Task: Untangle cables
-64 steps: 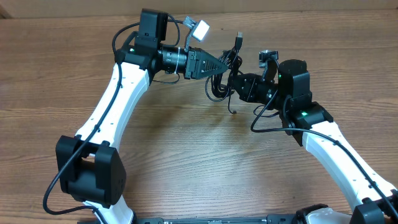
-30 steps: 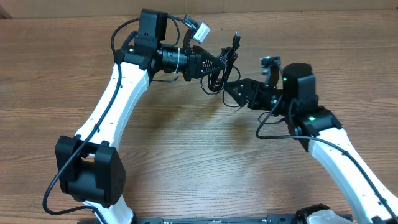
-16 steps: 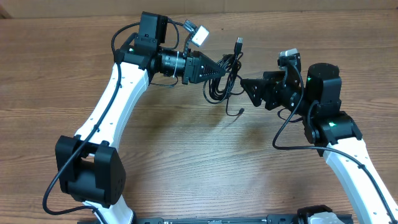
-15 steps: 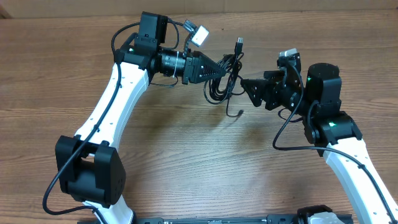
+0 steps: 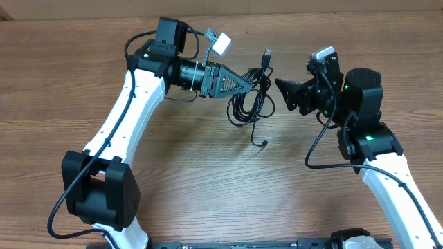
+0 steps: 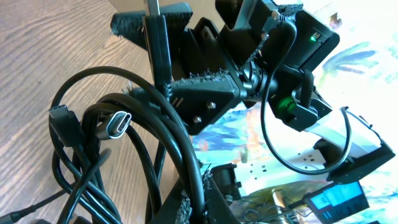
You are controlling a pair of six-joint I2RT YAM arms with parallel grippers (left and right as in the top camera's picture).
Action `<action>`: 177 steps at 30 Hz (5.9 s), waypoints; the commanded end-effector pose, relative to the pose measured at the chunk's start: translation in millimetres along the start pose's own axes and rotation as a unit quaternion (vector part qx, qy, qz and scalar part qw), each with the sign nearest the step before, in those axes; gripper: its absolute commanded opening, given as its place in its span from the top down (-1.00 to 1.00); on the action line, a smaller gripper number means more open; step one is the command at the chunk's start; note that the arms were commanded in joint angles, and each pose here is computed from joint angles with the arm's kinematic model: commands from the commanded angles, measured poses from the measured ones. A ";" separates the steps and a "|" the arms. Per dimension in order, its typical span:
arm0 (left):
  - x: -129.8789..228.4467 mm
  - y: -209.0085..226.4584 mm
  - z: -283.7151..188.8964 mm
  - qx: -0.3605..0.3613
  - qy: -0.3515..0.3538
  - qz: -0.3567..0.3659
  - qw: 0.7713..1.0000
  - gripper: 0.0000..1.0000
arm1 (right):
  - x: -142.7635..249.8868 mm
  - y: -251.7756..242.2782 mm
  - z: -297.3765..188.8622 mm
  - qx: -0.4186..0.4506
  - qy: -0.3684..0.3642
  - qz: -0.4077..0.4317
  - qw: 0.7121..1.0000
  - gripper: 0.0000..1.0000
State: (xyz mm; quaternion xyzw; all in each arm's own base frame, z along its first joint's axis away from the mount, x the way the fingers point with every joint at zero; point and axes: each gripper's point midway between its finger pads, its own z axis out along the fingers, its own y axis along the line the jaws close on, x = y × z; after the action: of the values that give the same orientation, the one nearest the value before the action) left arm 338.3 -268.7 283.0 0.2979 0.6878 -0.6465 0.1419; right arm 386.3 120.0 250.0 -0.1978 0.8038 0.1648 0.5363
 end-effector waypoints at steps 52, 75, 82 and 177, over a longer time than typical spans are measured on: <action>9.9 -43.9 23.9 0.089 0.028 -0.037 0.995 0.92 | -45.4 -172.5 -34.9 0.419 -0.127 0.005 0.899 -0.68; -0.1 -15.4 26.7 0.008 0.023 -0.019 1.000 0.92 | 23.0 -94.2 13.6 0.046 -0.018 0.246 0.968 -1.00; -6.5 8.4 25.7 -0.062 0.011 -0.066 0.996 0.91 | 20.9 -40.6 8.7 -0.106 0.008 0.256 0.961 -1.00; -54.3 32.3 1.5 -0.125 -0.081 -0.119 0.982 0.91 | 38.9 120.5 -35.2 -0.427 0.108 0.206 0.874 0.92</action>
State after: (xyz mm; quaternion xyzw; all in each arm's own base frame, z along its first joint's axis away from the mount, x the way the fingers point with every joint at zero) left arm 372.6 -290.4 280.8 0.1669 0.7628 -0.6170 0.0976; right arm 305.1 185.5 226.5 -0.2160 0.7482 0.5625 0.2776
